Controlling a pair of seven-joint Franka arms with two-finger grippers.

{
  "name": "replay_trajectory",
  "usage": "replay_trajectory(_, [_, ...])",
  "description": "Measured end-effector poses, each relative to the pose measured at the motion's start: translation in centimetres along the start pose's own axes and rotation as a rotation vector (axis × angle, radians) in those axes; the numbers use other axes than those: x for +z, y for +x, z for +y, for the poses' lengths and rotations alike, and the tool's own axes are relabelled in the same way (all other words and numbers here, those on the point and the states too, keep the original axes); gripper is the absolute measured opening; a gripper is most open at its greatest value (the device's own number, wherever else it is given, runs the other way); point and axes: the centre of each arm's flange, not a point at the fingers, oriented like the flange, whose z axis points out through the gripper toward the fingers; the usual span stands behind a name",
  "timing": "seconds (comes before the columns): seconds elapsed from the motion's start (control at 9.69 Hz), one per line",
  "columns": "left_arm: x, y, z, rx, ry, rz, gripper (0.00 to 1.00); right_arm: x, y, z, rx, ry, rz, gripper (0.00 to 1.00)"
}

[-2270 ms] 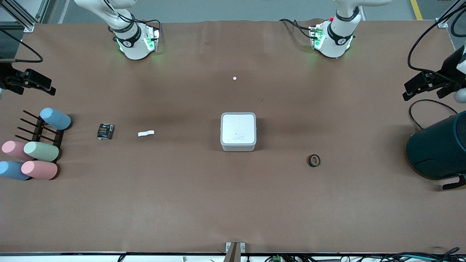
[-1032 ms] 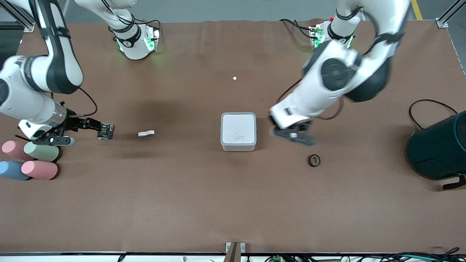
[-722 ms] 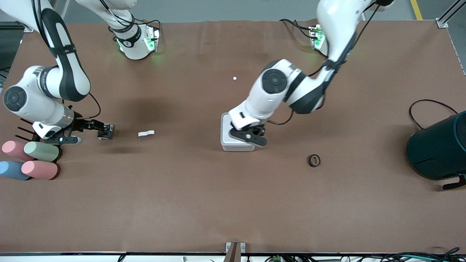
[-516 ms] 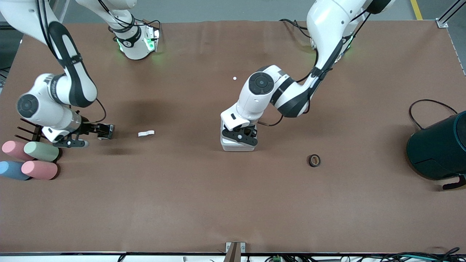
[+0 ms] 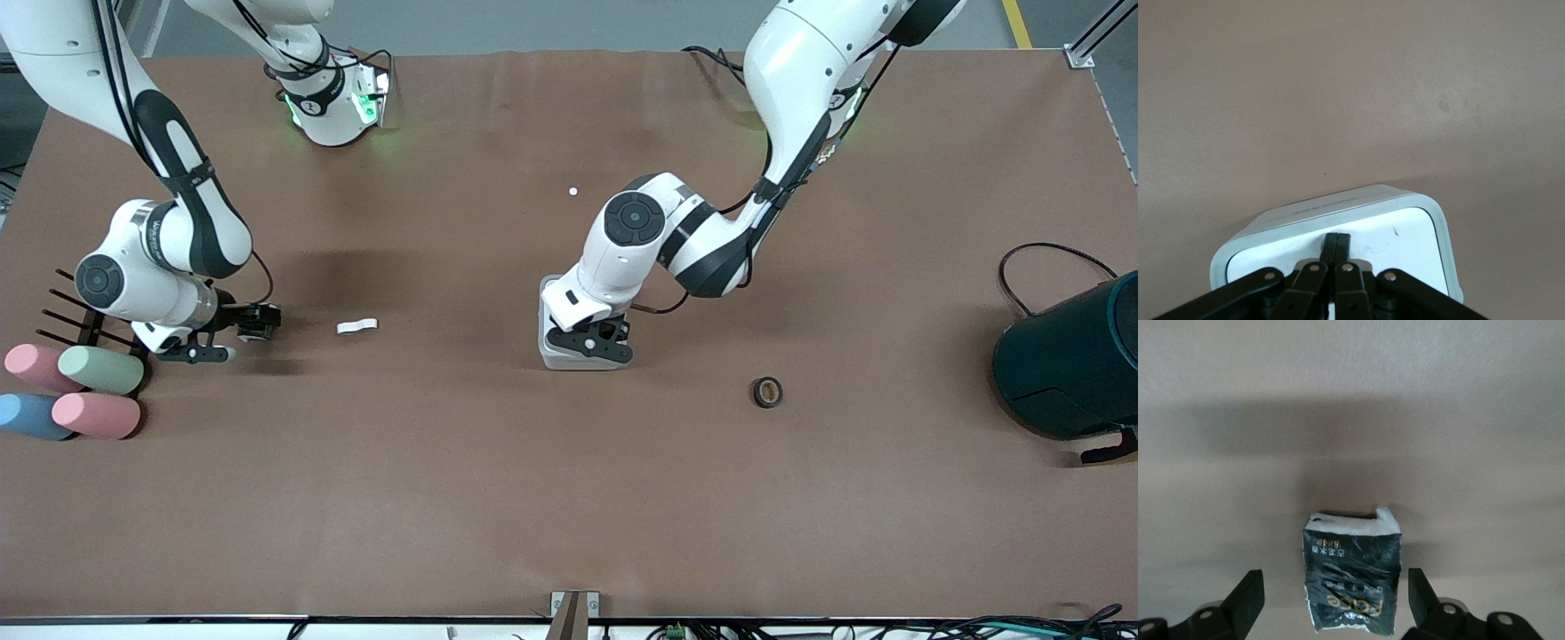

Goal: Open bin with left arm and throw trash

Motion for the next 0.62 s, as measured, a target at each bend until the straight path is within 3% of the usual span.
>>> replay_trajectory(0.1, [-0.3, 0.2, -0.4, -0.017, 0.022, -0.026, 0.01, 1.1, -0.2, 0.0, 0.000, 0.003, -0.026, 0.89])
replay_trajectory(0.41, [-6.3, 2.9, -6.7, -0.040, 0.124, -0.081, 0.01, 1.2, -0.3, 0.0, 0.000, 0.013, -0.096, 0.42])
replay_trajectory(0.62, [-9.0, 5.7, -15.2, -0.001, 0.146, -0.084, 0.03, -0.7, 0.5, -0.1, -0.002, 0.023, -0.160, 0.37])
